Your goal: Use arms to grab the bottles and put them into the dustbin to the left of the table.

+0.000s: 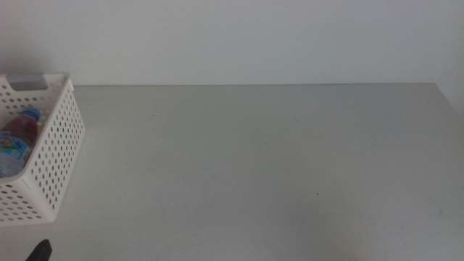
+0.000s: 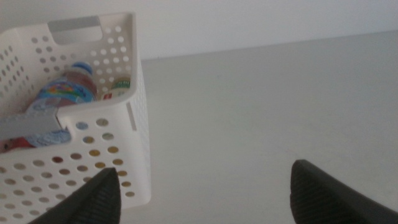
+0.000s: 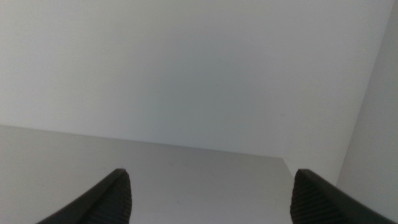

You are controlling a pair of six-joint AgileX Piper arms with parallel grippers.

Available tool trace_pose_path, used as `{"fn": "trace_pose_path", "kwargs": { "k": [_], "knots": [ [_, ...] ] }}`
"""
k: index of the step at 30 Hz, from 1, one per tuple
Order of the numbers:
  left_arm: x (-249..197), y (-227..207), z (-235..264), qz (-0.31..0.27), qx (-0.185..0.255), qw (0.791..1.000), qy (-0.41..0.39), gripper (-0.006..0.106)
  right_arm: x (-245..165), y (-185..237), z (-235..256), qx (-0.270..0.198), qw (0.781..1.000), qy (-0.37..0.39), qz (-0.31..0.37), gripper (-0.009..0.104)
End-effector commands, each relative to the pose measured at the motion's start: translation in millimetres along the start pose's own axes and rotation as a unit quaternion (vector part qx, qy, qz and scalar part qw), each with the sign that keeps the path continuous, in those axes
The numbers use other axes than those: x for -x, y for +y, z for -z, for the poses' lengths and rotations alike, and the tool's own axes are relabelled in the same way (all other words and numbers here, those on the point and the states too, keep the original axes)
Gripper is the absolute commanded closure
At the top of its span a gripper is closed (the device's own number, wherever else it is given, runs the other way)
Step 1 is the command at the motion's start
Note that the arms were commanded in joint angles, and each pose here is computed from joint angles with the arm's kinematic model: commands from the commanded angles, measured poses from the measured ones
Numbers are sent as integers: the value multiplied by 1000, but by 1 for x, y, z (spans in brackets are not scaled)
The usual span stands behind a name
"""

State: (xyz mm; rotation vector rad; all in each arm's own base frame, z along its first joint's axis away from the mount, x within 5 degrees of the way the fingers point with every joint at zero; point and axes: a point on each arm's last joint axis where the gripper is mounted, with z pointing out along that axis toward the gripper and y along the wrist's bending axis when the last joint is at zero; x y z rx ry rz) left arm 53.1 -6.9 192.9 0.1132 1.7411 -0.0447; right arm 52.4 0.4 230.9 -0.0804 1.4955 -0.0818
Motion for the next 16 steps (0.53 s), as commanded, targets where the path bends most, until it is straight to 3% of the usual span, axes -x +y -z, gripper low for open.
{"fn": "trace_pose_path", "kwargs": {
  "k": [1,7,16],
  "knots": [
    [9,2,3,8,13,998,-60,7,4,-1,2,-11,999,-43,7,30],
    [-4,2,-1,9,12,999,-40,7,-26,2,0,-4,1000,6,7,30],
    [-8,1,-2,6,10,1000,-24,7,-25,2,0,-5,1000,2,9,30]
  ]
}}
